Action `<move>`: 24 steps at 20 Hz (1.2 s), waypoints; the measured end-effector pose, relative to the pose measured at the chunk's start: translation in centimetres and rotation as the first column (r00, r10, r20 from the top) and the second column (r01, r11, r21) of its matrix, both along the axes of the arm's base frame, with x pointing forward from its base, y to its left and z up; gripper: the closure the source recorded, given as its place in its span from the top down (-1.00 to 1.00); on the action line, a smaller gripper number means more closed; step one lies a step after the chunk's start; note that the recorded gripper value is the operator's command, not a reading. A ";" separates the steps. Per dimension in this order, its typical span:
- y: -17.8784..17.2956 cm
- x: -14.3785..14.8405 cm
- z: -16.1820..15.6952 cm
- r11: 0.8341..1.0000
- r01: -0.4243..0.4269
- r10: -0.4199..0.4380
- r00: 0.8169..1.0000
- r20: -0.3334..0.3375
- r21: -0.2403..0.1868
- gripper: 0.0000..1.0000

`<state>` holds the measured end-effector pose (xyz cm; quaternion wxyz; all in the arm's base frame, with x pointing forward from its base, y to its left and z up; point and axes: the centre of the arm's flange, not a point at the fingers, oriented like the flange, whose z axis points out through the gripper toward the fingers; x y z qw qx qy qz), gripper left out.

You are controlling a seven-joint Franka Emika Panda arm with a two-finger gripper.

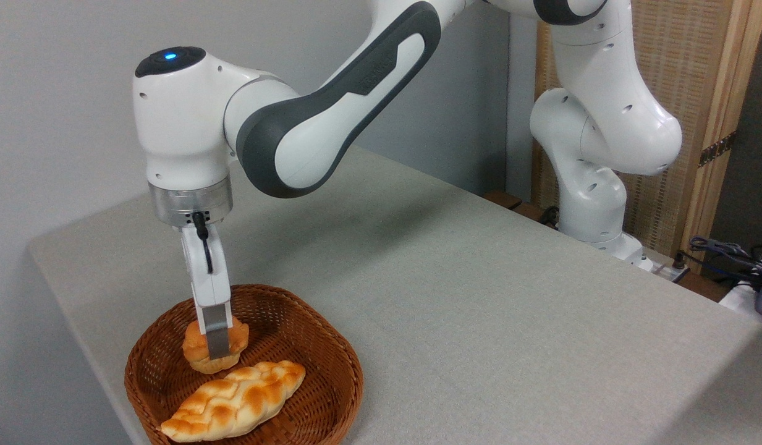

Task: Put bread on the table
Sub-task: 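Close the gripper on the round bread roll, then lift the roll out of the basket and carry it beside the basket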

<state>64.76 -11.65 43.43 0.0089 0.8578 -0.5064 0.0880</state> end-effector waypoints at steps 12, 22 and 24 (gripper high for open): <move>0.0 0.0 0.3 1.000 0.000 0.000 1.000 0.005 0.000 -0.31; 3.9 -4.2 10.4 0.998 -0.049 0.050 0.999 -0.015 0.044 -0.21; 4.3 -6.7 12.2 0.997 -0.044 0.051 0.994 -0.096 0.067 -0.09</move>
